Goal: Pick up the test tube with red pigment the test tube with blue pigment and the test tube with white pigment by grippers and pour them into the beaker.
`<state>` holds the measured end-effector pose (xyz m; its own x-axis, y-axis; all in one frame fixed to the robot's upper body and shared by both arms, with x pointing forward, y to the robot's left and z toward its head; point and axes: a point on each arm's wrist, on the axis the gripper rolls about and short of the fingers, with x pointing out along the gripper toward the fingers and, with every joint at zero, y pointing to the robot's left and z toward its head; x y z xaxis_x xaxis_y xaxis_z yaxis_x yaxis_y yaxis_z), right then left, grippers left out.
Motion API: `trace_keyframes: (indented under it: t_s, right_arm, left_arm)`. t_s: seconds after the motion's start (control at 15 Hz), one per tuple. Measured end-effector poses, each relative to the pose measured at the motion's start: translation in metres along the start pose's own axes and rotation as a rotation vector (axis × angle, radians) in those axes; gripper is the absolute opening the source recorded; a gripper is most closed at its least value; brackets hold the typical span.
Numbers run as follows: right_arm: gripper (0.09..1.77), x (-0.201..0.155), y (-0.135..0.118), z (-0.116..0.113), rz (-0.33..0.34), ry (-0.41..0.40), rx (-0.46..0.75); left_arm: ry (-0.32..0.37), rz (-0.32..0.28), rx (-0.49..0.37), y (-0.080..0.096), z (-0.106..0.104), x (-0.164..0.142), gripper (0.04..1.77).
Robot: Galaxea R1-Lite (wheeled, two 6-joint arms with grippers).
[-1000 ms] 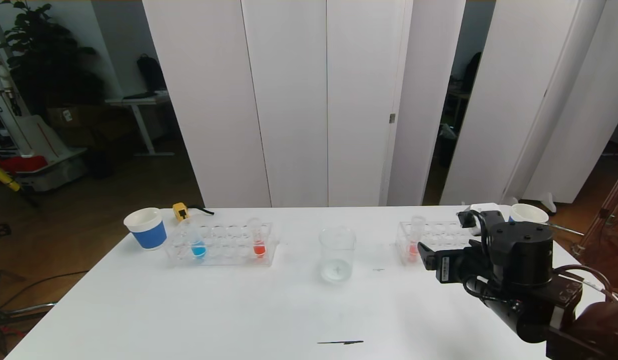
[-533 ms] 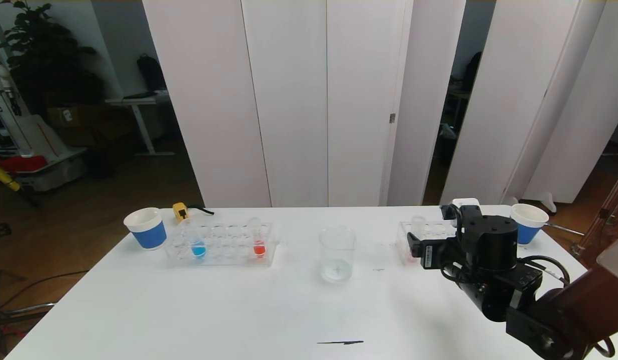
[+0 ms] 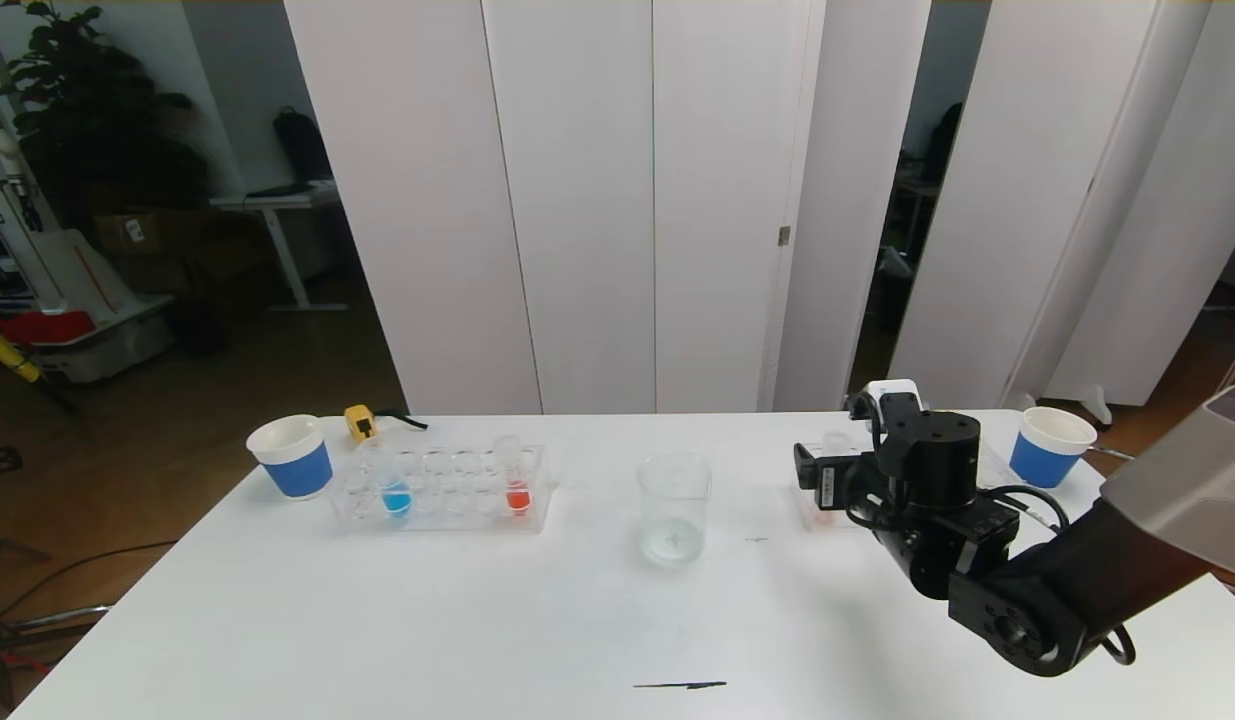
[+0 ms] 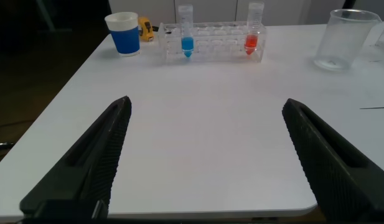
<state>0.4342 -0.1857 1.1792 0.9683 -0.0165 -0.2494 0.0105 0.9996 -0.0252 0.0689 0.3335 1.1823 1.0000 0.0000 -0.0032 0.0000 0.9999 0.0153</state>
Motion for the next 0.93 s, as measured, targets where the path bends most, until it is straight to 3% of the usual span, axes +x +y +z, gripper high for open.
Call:
trace_keyframes:
  t_s: [0.8,0.87,0.93]
  right_arm:
    - [1.75,0.029,0.012,-0.012,0.002,0.002,-0.032]
    - [1.71,0.032,0.013,-0.012,0.002,-0.001,-0.034]
    - [1.54,0.033,0.014,-0.012,0.004,-0.004,-0.035]
  left_arm:
    - [0.000,0.000,0.000,0.000,0.000,0.000,1.73]
    - [0.000,0.000,0.000,0.000,0.000,0.000,1.73]
    - [0.000,0.000,0.000,0.000,0.000,0.000,1.73]
